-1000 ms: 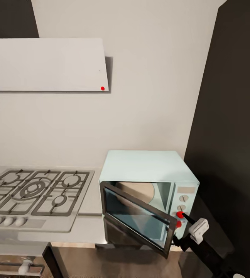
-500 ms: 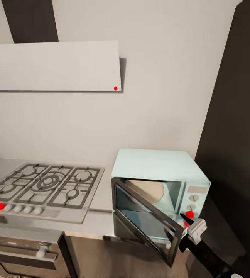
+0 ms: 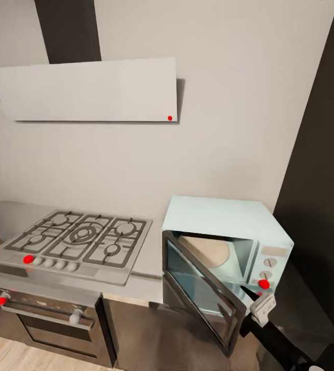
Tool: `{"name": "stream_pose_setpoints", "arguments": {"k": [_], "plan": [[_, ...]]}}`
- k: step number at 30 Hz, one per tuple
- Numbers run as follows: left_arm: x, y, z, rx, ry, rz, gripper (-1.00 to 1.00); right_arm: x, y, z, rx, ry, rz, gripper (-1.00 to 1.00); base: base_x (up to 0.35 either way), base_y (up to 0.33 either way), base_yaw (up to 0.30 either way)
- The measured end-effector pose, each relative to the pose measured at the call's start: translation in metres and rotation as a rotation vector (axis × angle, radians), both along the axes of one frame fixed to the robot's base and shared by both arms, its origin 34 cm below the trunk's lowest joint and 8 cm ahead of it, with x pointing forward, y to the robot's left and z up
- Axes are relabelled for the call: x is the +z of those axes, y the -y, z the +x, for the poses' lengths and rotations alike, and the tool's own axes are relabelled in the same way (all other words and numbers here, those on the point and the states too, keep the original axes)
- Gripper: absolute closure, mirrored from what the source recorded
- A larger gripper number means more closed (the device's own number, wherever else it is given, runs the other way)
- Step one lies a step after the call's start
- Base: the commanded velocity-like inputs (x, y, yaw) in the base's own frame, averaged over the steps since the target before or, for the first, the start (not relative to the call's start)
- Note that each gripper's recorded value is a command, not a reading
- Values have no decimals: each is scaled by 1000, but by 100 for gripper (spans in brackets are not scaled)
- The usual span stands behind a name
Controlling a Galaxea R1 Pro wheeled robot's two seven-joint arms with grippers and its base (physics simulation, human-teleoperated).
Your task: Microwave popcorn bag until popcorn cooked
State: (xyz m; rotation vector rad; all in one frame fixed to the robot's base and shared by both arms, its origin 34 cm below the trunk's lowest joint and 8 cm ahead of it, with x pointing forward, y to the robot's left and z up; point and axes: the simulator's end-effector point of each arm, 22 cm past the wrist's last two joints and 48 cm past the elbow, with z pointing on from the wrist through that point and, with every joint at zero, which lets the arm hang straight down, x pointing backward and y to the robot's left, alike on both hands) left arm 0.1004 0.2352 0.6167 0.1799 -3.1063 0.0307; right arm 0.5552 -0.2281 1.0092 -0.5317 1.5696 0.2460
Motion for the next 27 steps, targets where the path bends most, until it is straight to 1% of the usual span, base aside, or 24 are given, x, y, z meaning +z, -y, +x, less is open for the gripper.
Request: {"name": "stream_pose_setpoints", "arguments": {"k": [4, 8, 11, 17, 27], "plan": [[0, 2, 0, 0, 0, -2, -100, 0, 0, 0, -1, 0, 0, -100, -58, 0, 162], [0, 2, 0, -1, 0, -3, -100, 0, 0, 0, -1, 0, 0, -100, -228, 0, 162], [0, 2, 0, 0, 0, -3, -100, 0, 0, 0, 0, 0, 0, -100, -69, 0, 162], [0, 2, 0, 1, 0, -3, -100, 0, 0, 0, -1, -1, 0, -100, -193, 0, 162], [0, 2, 0, -1, 0, -3, -100, 0, -1, 0, -1, 0, 0, -100, -12, 0, 162]]}}
